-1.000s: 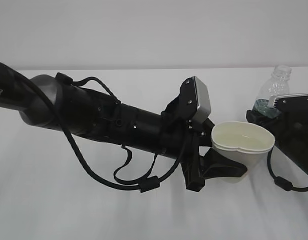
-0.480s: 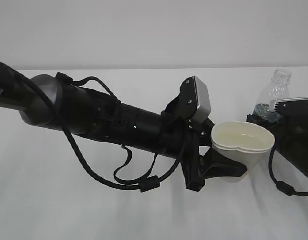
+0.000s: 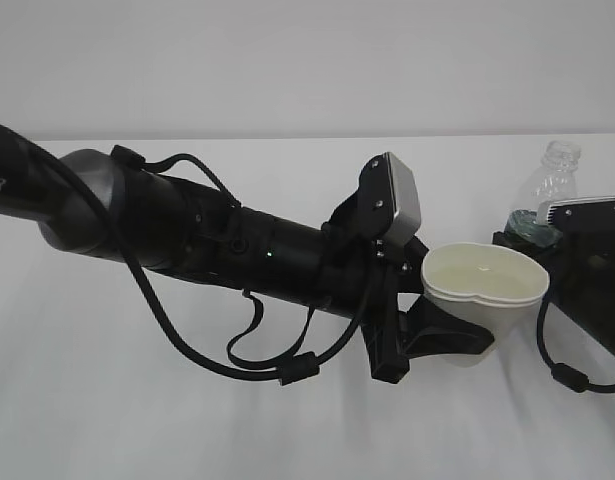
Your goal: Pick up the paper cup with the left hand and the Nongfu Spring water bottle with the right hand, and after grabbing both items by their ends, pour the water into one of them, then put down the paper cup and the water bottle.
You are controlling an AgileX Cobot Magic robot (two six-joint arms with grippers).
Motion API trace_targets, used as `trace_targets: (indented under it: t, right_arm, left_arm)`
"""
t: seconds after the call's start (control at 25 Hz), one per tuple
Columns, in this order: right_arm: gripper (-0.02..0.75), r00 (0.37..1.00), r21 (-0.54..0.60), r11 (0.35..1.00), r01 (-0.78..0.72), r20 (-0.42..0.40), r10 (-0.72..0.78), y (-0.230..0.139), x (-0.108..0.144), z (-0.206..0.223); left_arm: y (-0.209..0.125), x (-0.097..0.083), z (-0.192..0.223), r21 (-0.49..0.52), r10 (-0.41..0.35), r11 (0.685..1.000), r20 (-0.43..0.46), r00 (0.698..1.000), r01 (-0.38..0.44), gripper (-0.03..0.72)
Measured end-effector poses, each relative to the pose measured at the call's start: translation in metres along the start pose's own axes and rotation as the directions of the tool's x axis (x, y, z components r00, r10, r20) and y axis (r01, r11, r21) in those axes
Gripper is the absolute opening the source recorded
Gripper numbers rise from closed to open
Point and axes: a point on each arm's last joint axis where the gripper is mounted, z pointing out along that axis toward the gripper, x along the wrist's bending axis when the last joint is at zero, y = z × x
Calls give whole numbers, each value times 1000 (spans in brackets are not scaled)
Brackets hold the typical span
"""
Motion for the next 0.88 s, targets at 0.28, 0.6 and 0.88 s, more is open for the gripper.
trace_targets:
  t: [0.28, 0.6, 0.88]
  right_arm:
    - [398, 1000, 10, 1000, 0, 0, 0, -1, 0, 0]
    - [398, 1000, 13, 1000, 1, -2, -1, -1, 0, 0]
    - [416, 1000, 26, 1000, -2, -4, 2, -2, 0, 0]
  left_arm:
    - [0, 0, 0, -1, 0, 1000, 1, 1000, 0, 397]
    - [0, 0, 0, -4, 0, 1000, 4, 1000, 0, 397]
    - [0, 0, 0, -4, 0, 1000, 4, 1000, 0, 397]
